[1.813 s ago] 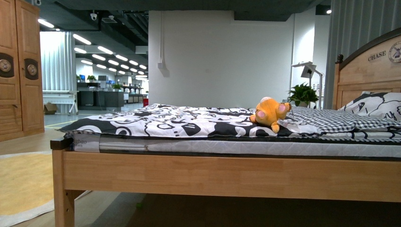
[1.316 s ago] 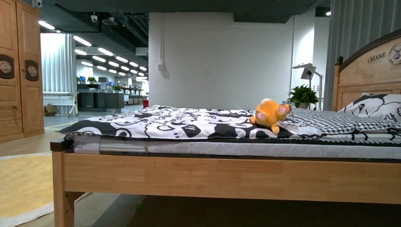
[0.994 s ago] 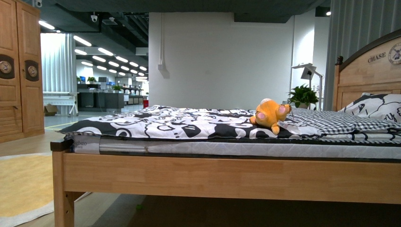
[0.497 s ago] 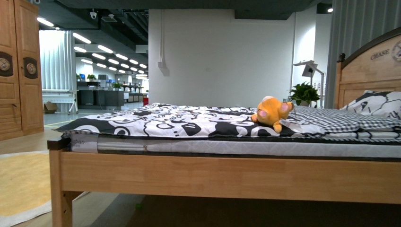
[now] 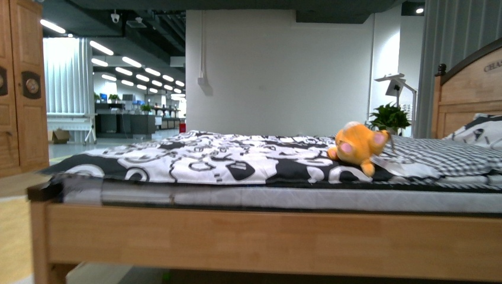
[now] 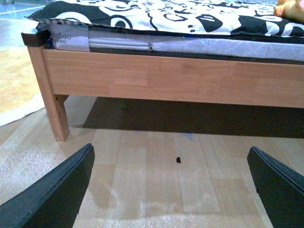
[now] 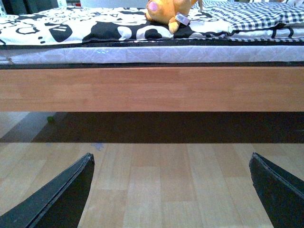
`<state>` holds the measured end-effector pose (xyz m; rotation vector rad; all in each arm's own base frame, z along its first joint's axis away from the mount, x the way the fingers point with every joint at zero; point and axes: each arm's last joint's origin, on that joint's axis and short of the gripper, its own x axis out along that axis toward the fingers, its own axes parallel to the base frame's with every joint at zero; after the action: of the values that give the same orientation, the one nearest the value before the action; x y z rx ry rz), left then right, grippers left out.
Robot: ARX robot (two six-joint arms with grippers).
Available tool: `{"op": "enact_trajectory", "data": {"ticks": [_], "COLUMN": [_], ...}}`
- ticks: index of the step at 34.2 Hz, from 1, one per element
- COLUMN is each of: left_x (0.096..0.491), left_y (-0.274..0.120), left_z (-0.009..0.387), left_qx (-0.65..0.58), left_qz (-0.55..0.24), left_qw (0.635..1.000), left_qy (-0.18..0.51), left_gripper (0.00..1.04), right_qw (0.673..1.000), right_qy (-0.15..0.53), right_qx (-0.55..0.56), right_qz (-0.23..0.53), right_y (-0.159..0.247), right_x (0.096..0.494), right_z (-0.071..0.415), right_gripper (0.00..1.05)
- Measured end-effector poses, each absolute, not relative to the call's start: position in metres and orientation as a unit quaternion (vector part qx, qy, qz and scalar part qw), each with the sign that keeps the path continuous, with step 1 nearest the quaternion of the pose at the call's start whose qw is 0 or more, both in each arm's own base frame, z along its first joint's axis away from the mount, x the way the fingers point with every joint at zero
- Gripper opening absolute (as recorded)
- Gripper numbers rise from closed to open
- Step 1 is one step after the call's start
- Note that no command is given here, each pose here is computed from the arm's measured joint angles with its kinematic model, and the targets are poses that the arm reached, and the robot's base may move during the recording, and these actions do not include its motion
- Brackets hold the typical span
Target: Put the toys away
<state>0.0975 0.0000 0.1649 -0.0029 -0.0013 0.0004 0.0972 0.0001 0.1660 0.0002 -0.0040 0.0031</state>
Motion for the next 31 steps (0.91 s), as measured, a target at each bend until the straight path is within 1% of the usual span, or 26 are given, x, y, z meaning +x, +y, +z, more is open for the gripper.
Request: {"op": "enact_trajectory", "data": {"ticks": [31], "left_x": [0.0976], "left_y": [-0.0001], "left_z": [0.1649], "left_qx": [-0.001], "left_qz": [-0.001], "left_qw": [1.0], "left_qy": [0.0], "left_gripper": [0.99], "right_qw": [1.0], "right_qy": [-0.002], "right_qx": [0.0], "right_qz": [0.001], "right_y": [0.0001], "right_x": [0.0972], "right_z": [0.166], "right_gripper": [0.98]}}
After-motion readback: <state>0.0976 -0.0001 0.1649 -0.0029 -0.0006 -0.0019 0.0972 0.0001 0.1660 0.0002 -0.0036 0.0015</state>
